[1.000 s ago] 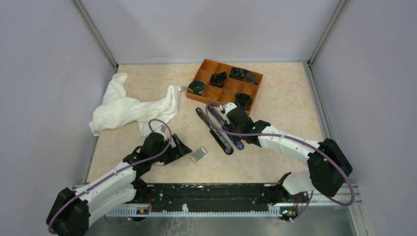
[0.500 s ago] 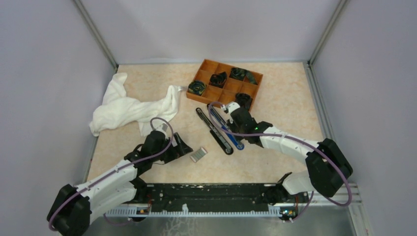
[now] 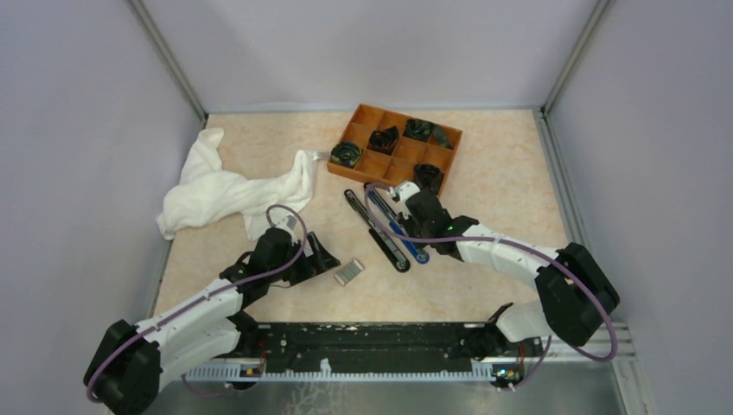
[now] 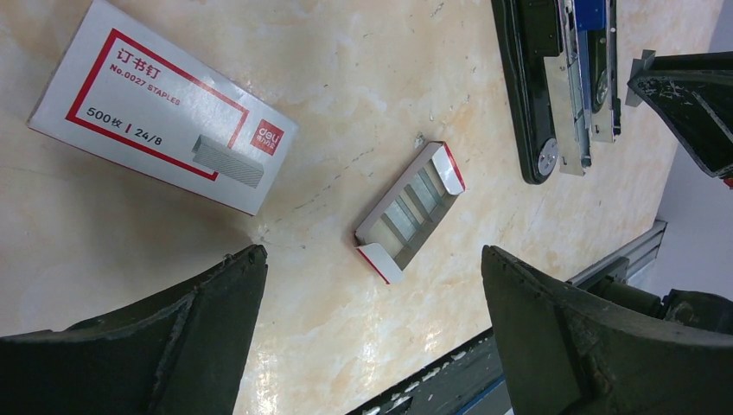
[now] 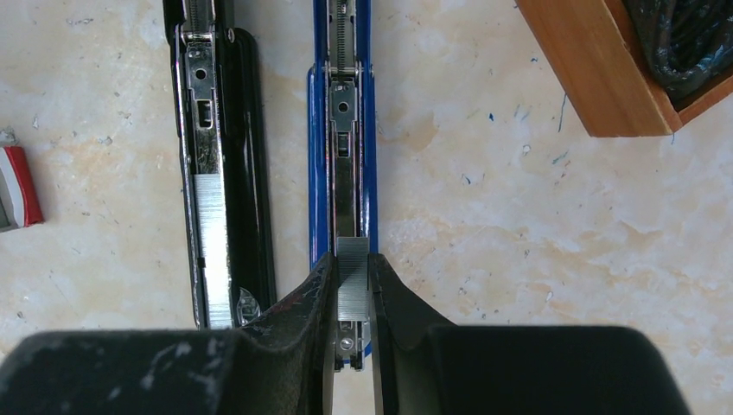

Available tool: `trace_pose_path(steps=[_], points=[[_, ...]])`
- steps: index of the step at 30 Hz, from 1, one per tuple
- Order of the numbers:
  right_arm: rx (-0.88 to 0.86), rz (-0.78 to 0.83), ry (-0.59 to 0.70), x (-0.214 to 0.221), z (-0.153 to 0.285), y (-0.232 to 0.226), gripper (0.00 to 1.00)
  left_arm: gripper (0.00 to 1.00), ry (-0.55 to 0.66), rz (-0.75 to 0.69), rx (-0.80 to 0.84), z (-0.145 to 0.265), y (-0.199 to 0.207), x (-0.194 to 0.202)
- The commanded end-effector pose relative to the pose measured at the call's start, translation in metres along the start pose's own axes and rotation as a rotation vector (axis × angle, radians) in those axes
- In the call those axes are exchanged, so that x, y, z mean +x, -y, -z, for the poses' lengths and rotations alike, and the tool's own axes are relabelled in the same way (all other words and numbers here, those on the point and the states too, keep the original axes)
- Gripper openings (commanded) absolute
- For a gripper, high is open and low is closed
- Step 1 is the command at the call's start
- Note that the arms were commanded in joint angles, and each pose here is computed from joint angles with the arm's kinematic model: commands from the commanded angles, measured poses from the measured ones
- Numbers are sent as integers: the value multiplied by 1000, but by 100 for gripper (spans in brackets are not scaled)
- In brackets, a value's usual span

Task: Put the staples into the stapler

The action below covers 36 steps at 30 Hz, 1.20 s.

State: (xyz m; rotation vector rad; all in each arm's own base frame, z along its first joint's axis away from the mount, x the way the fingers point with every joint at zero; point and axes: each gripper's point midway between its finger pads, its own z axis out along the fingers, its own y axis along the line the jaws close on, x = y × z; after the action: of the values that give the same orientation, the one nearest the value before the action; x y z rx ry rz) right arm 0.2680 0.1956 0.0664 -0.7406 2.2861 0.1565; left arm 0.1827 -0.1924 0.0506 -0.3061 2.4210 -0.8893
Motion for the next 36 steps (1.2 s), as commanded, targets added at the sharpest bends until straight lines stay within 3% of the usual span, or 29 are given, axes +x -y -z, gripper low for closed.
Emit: trace_pose_path(steps=[1,26,36], points=[[-14,12,32,-8,-2,-1,13,99,17,-19,40,1,13,-8],[-83,15,-47,6,-10,-14,12,99,12,-13,41,1,10,-5],[-55,-7,-39,3,-7,-10,24,99,3,-12,43,-1,11,-4]])
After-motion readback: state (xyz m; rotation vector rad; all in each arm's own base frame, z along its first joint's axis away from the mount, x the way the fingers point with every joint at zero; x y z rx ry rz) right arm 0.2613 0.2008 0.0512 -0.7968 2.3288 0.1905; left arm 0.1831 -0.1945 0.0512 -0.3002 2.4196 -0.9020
